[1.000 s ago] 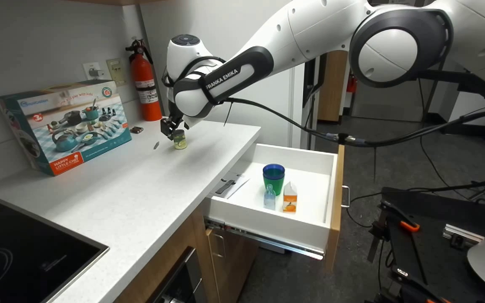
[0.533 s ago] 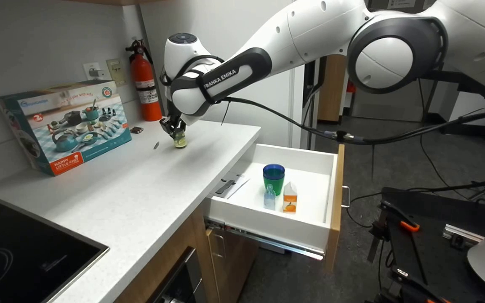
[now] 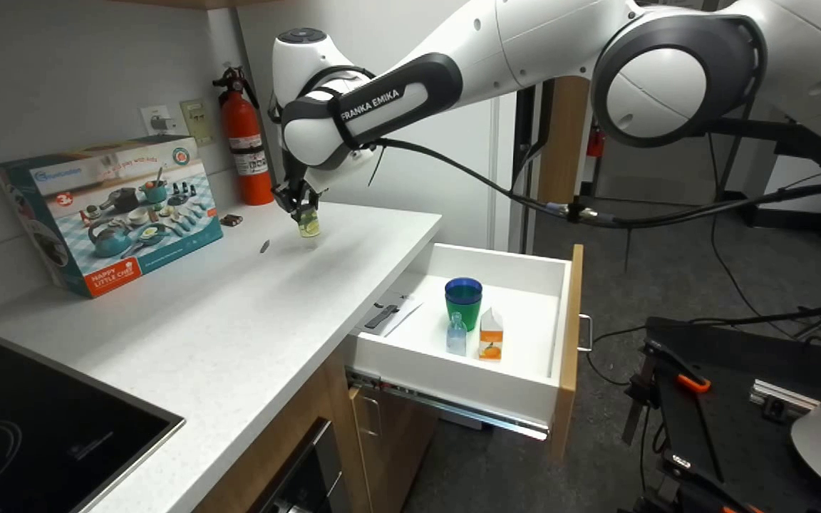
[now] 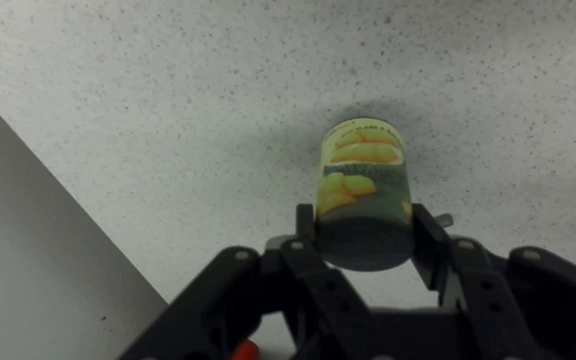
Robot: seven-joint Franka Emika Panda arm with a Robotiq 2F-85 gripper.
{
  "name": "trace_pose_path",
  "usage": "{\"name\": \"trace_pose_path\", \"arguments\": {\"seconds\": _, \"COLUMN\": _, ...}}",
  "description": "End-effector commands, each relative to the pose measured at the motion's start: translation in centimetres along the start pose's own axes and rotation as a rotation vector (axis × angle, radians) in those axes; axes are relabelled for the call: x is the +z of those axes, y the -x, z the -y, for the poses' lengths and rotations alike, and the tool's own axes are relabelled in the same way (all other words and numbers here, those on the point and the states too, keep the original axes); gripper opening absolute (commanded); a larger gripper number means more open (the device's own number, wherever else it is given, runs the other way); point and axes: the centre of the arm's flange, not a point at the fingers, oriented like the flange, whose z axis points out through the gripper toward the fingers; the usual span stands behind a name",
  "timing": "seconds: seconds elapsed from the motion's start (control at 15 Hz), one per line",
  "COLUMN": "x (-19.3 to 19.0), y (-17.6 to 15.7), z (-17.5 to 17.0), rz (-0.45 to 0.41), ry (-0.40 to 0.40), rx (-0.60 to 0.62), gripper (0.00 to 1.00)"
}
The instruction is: Put the object on the counter in the drawer
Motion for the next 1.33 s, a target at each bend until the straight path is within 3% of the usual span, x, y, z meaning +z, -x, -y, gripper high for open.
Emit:
{"name": "trace_pose_path", "arguments": {"seconds": 0.0, "x": -2.9, "y": 0.2, "z": 0.8, "rz": 0.026, "ry": -0.019, "rx": 0.033, "gripper": 0.23}}
{"name": "trace_pose_path", "arguments": {"seconds": 0.53, "x": -7.5, "y": 0.4, "z": 1.7, "rz": -0.007, "ry": -0.042, "rx": 0.011, "gripper": 0.23}}
{"name": "trace_pose_path", "arguments": {"seconds": 0.6, "x": -6.2, "y": -1.1, "z": 2.0, "rz": -0.017, "ry": -0.027, "rx": 0.0, "gripper": 0.48}}
{"name": "trace_pose_path", "arguments": {"seconds": 1.13, "x": -6.3, "y": -0.8, "z": 1.9, "rz": -0.007, "ry": -0.028, "rx": -0.001, "gripper": 0.48}}
{"name": "trace_pose_path", "arguments": {"seconds": 1.2, "x": -6.4, "y": -0.9, "z": 2.1, "rz": -0.007, "ry": -0.031, "rx": 0.002, "gripper": 0.23}}
{"name": "trace_pose_path", "arguments": {"seconds": 1.27, "x": -6.4, "y": -0.7, "z": 2.2, "rz": -0.002, "ry": -0.027, "rx": 0.002, "gripper": 0.23}}
